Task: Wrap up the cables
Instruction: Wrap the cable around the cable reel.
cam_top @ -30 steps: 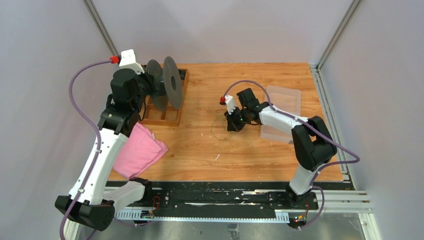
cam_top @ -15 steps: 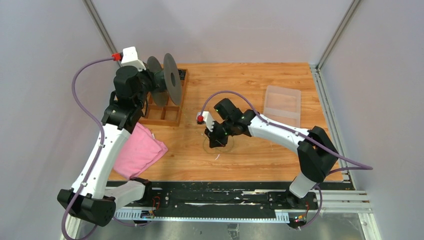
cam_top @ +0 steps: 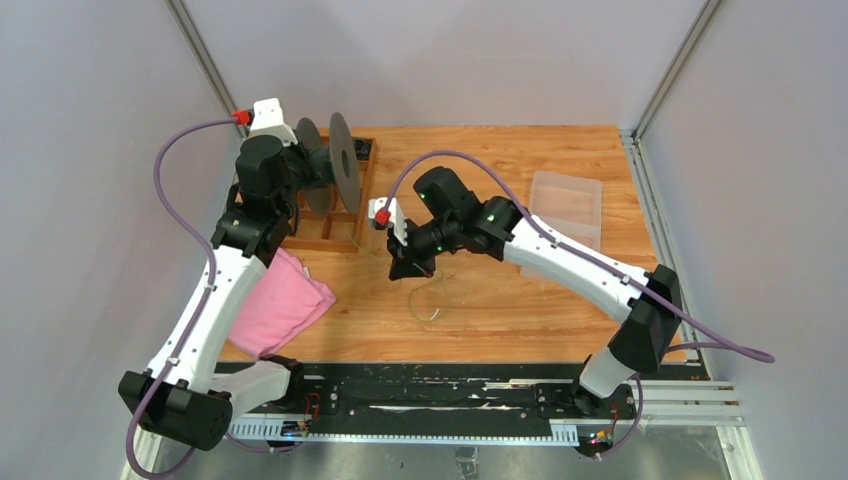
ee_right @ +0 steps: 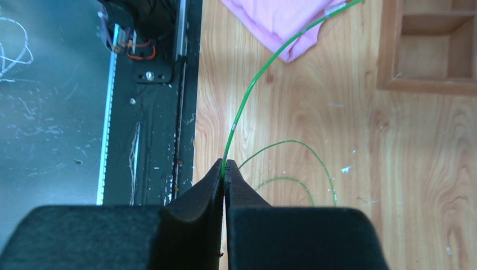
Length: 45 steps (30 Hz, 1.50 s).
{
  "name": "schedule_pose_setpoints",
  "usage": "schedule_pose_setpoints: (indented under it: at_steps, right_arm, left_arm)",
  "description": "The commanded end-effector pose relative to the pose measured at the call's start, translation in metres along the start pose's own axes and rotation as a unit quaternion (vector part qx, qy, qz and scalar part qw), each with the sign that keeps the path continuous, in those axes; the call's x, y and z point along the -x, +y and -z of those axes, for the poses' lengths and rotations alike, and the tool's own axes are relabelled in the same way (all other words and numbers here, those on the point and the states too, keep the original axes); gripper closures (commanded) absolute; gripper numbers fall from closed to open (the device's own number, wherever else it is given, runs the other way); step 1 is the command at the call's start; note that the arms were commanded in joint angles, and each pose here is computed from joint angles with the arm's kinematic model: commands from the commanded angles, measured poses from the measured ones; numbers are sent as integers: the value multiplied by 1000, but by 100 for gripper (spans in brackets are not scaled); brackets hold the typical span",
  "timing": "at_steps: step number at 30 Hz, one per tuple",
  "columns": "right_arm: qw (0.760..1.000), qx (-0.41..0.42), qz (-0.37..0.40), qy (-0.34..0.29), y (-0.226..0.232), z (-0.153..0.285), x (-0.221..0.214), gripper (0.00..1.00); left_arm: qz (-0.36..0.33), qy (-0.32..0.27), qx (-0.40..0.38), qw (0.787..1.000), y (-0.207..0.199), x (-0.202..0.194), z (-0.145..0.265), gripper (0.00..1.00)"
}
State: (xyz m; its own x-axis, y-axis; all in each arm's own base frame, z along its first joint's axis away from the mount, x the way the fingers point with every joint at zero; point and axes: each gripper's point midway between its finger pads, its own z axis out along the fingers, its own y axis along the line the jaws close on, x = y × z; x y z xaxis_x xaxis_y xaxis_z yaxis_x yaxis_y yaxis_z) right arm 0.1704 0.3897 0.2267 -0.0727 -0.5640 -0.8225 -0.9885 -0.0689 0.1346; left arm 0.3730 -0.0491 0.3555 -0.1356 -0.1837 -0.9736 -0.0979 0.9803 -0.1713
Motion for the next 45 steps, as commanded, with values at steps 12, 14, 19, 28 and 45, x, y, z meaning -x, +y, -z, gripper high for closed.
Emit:
schedule_pose_setpoints:
  at_steps: [12,14,19,28,45]
  right_arm:
    - [994,-58,45,-75,5,61,104,99]
    - [993,-74,49,-76,1,66,109,99]
    - [990,-100,55,-77,-8,74,117,99]
    - [983,-143,82,-83,-18,96,136,99]
    - [958,-238,129,-91,-45,134,165,99]
  left_arm:
    - [-39,-57,-13,998,-9,13,6,100]
    - [-40,-58,-17,997,-10,11,6,100]
    - [-43,-50,-35,997,-14,4,9,100]
    - [-56,-38,-64,996,-22,-7,12,100]
    - [-73,-19,-100,992,-30,-26,23,100]
